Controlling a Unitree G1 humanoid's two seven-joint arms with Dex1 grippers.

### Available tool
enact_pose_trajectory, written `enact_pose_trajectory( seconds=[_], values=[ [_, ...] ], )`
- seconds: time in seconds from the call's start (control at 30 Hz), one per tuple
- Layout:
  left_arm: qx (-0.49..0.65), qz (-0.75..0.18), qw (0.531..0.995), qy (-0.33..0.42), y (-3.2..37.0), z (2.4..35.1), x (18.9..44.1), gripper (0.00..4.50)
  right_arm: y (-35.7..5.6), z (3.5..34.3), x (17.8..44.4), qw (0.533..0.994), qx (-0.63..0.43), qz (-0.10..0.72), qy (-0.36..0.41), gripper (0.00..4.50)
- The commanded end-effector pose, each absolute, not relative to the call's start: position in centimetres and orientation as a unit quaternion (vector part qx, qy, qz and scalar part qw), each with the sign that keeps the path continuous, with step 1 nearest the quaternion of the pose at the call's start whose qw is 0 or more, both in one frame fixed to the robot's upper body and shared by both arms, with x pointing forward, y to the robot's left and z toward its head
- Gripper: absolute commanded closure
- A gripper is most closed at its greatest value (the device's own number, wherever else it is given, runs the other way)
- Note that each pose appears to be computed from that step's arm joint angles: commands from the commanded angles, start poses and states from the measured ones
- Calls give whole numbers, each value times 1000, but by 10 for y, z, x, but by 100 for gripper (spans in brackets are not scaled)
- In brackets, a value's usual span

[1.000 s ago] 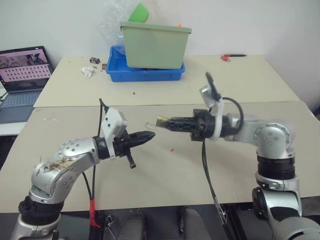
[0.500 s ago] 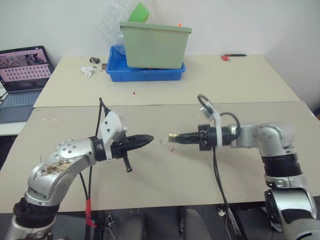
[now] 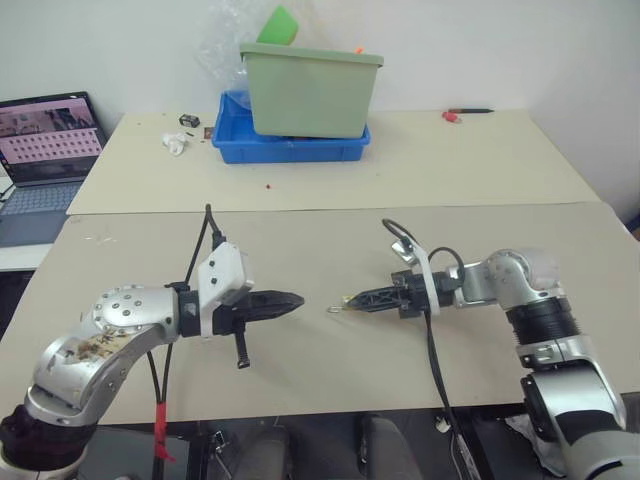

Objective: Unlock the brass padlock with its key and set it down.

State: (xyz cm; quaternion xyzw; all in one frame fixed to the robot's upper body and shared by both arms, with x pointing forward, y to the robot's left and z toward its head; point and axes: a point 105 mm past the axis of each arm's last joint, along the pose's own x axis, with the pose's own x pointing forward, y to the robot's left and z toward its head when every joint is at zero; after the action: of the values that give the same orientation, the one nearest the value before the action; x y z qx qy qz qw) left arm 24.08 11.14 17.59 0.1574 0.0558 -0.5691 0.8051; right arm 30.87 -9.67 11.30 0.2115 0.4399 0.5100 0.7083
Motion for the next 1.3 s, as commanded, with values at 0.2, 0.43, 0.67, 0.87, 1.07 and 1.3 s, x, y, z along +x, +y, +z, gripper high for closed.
enact_pose_trajectory(
  seconds=[0.2, 0.43, 0.67, 0.87, 1.07, 1.3],
  values=[
    [195, -564, 802, 39, 113, 183, 244, 448, -104, 108, 319, 721, 205, 496, 439, 438],
    [187, -573, 798, 29, 106, 189, 243, 450, -107, 106, 323, 724, 213, 488, 439, 173],
    [180, -572, 800, 31, 106, 186, 244, 450, -129, 104, 340, 783, 138, 447, 411, 1],
    [168, -567, 806, 31, 105, 183, 246, 450, -160, 108, 344, 824, -12, 425, 373, 1],
    [162, -561, 811, 39, 102, 172, 254, 450, -175, 137, 342, 838, -157, 459, 252, 1],
    [170, -576, 796, 68, 94, 139, 267, 450, -155, 151, 318, 826, -174, 512, 157, 1]
  ],
)
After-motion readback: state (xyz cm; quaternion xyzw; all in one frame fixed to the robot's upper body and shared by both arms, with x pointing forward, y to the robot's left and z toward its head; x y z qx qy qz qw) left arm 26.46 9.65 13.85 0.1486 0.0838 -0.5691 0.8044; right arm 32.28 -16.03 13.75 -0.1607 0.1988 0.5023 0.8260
